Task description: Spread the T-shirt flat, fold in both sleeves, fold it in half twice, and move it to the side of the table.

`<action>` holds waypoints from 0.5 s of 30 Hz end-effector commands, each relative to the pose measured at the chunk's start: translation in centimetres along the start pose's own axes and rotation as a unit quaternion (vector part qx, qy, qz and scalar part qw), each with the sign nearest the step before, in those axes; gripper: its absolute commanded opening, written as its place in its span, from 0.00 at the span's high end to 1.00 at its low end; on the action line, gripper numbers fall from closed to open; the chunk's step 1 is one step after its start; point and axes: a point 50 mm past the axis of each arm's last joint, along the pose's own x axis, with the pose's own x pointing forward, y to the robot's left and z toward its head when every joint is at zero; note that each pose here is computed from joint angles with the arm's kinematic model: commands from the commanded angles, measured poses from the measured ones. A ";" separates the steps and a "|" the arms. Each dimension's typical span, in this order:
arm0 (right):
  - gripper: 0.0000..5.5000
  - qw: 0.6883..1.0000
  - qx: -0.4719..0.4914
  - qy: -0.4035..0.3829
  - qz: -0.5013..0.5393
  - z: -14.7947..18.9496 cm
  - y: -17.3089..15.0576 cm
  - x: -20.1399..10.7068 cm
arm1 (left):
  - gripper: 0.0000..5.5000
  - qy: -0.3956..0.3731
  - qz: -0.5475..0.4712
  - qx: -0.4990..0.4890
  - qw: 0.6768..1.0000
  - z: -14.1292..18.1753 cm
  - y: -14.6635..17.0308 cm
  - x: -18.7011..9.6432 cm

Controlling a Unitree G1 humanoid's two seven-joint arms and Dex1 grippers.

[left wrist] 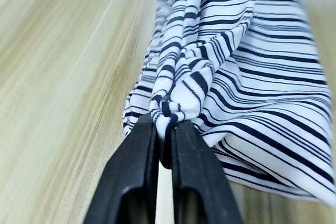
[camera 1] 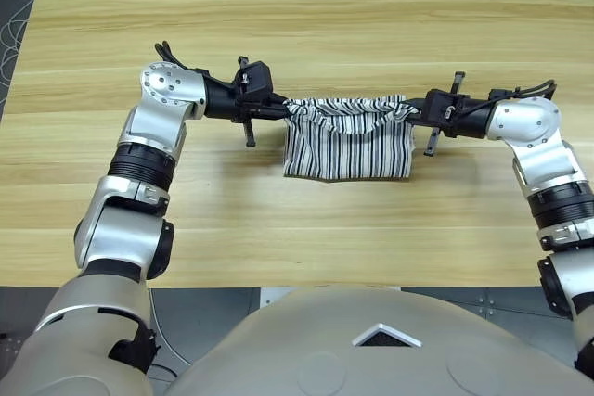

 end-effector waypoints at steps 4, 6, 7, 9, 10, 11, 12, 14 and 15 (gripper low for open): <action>0.74 0.996 0.067 -0.061 -0.029 1.1 -0.9 0.3 | 0.76 -0.042 0.036 -0.043 0.998 0.9 1.7 -0.6; 0.74 0.992 0.100 -0.071 -0.030 1.0 -1.1 0.1 | 0.76 -0.069 0.045 -0.068 0.994 1.4 2.3 -1.3; 0.74 0.990 0.115 -0.071 -0.034 0.8 -1.3 0.0 | 0.76 -0.086 0.048 -0.084 0.992 1.7 2.6 -1.6; 0.74 0.987 0.142 -0.059 -0.053 0.2 -1.8 -0.1 | 0.76 -0.106 0.067 -0.109 0.986 2.0 3.3 -2.1; 0.74 0.985 0.154 -0.046 -0.069 -0.3 -2.2 -0.1 | 0.76 -0.105 0.083 -0.116 0.984 2.0 3.7 -2.2; 0.74 0.982 0.167 -0.034 -0.085 -0.7 -2.5 0.1 | 0.76 -0.101 0.099 -0.121 0.983 1.9 3.9 -2.2; 0.74 0.980 0.174 -0.020 -0.098 -1.1 -2.7 0.3 | 0.76 -0.091 0.114 -0.125 0.981 1.6 4.1 -2.2; 0.74 0.974 0.190 0.017 -0.124 -1.9 -2.8 1.0 | 0.76 -0.069 0.141 -0.136 0.978 1.0 4.4 -1.9; 0.74 0.970 0.192 0.045 -0.143 -2.5 -3.0 1.3 | 0.76 -0.057 0.156 -0.138 0.976 0.7 4.5 -1.8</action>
